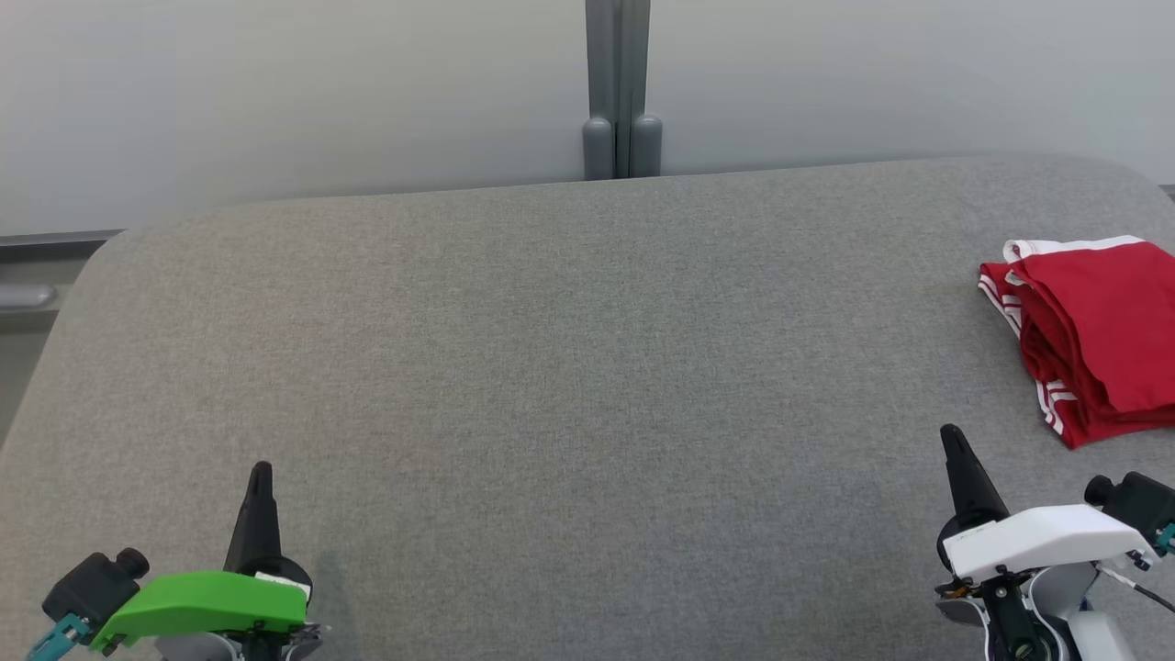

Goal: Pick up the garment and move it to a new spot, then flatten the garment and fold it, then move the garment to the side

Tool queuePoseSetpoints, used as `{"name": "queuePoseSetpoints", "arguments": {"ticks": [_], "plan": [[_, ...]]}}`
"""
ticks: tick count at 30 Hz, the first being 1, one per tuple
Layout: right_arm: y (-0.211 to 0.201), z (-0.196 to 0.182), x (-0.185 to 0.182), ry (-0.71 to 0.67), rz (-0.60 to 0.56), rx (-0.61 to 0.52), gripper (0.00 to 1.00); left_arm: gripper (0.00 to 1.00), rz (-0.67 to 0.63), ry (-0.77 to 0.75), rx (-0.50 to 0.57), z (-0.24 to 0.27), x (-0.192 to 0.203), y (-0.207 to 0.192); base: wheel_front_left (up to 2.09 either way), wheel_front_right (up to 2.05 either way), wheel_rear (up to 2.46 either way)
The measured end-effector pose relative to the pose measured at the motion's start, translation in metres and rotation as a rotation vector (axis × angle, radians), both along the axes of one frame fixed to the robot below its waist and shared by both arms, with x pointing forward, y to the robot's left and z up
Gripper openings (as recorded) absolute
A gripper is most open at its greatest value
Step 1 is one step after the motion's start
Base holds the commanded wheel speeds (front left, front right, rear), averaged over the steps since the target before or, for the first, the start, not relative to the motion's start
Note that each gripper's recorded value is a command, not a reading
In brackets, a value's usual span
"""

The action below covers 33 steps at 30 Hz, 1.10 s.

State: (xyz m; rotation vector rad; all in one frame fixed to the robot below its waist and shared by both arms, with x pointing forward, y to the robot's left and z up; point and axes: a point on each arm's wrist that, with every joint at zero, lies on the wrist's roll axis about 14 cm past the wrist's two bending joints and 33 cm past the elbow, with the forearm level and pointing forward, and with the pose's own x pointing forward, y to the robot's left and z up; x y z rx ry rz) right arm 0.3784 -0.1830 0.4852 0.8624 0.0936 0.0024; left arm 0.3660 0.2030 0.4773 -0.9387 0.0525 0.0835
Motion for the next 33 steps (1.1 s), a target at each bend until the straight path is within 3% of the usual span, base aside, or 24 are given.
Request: {"name": "queuePoseSetpoints", "arguments": {"ticks": [33], "plan": [[-0.0076, 0.0071, 0.0044, -0.011, -0.043, 0.355, 0.0, 0.0, 0.005, -0.023, -0.32, 0.0094, 0.0099, -0.0007, 0.0, 0.0, 0.0]]}}
